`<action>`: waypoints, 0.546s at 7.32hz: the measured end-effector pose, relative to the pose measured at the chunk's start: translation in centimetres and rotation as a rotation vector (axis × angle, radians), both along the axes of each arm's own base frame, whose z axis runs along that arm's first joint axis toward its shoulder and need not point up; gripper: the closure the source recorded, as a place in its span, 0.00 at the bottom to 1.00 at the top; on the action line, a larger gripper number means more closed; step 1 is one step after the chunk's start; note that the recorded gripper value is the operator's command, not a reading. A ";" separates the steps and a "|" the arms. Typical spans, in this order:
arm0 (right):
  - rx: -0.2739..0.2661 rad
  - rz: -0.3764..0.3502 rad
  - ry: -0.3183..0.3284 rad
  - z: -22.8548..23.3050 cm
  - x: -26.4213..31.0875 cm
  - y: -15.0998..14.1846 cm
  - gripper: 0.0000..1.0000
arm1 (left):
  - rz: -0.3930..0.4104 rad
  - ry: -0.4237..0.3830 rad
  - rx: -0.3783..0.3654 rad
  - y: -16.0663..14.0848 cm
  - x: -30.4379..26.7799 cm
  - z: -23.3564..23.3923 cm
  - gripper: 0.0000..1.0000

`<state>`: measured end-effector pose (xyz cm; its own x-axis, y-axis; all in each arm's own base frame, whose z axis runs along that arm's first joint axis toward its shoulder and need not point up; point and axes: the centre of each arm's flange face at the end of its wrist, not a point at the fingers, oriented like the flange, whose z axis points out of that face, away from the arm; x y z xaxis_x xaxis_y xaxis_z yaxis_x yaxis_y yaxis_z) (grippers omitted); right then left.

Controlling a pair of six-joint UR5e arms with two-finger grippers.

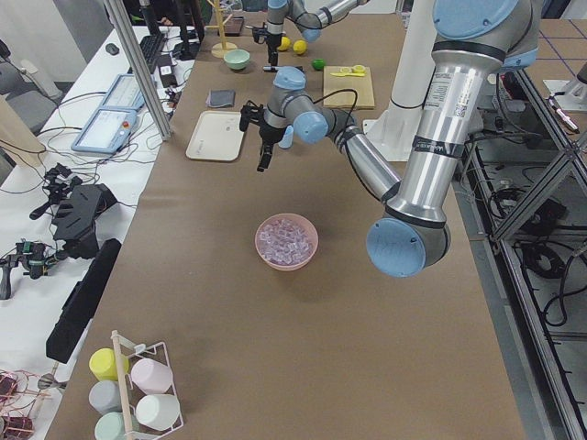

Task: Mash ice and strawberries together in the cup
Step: 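Draw the left gripper back while the right gripper moves toward the strawberry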

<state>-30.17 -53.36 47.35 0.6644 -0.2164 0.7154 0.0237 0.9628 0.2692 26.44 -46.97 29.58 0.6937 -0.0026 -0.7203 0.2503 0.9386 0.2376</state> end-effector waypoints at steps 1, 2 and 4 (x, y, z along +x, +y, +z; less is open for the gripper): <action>0.005 -0.003 -0.001 0.7 -1.1 0.4 0.00 | 0.001 0.001 0.001 0.0 0.0 -0.1 0.02; 0.005 -0.007 -0.002 1.0 -1.6 0.7 0.00 | 0.001 0.003 0.003 -0.1 0.1 -0.3 0.02; 0.005 -0.026 -0.004 1.0 -2.7 1.4 0.00 | 0.002 0.008 0.005 -0.2 0.1 -0.7 0.02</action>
